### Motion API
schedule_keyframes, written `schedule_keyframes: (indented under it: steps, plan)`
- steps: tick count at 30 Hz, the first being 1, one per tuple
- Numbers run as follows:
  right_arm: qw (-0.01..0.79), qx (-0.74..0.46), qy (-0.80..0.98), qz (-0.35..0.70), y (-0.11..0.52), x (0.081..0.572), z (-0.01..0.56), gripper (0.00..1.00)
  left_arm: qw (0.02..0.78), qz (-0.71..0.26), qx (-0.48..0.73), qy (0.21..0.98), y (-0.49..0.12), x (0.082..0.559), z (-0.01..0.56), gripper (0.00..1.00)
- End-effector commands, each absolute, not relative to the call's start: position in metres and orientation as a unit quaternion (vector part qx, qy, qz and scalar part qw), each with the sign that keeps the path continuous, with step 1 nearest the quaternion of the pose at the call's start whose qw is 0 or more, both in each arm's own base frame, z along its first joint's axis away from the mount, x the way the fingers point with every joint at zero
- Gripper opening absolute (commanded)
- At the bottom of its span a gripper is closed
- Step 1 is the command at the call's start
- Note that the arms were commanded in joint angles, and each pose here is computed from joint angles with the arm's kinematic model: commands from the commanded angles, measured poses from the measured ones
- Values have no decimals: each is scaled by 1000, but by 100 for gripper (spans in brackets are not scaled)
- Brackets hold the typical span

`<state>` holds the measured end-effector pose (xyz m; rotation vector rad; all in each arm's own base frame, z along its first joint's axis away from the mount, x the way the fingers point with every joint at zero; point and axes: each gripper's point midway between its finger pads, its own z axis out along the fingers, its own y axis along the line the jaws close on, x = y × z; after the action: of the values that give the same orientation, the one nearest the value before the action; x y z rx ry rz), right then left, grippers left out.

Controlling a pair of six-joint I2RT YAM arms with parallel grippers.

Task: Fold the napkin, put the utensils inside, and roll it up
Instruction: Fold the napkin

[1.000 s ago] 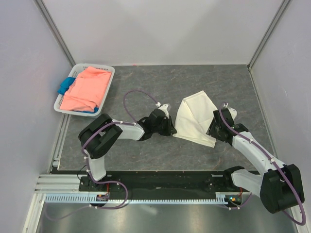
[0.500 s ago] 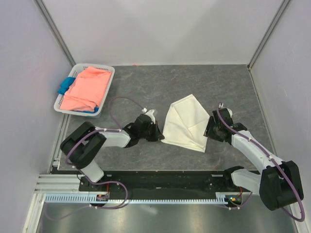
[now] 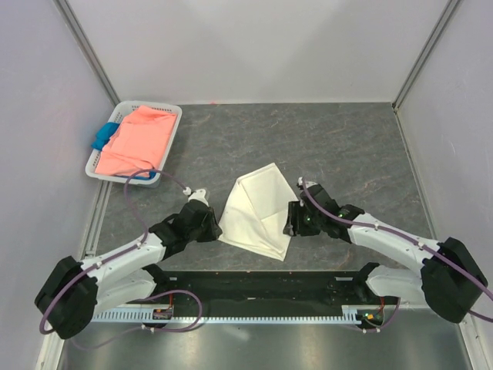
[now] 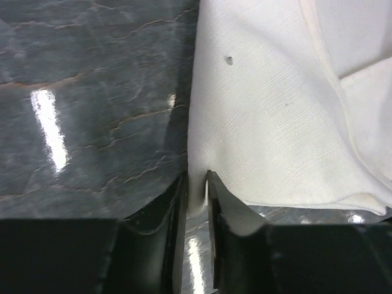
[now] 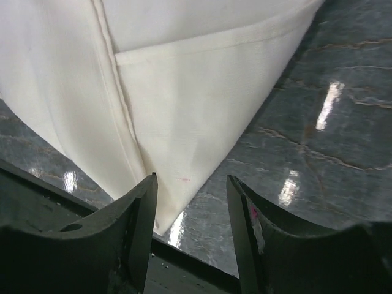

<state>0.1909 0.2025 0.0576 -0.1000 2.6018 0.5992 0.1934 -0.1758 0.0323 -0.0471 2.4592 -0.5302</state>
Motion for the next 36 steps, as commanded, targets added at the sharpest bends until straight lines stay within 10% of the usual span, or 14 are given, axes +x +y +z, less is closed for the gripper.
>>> schedule_keyframes:
  steps: [1, 6, 20, 36]
  plan:
    - [249, -65, 937, 236, 231, 190, 61, 57, 309, -130, -49, 941, -142, 190, 34, 56]
    - [254, -105, 930, 246, 258, 182, 64, 53, 317, -135, -57, 937, -144, 194, 53, 77]
    - [238, -131, 938, 218, 271, 173, 38, 45, 353, -300, -5, 886, -249, 196, 118, 77]
    - [271, -125, 931, 209, 287, 192, 57, 43, 346, -324, -14, 880, -260, 186, 57, 77]
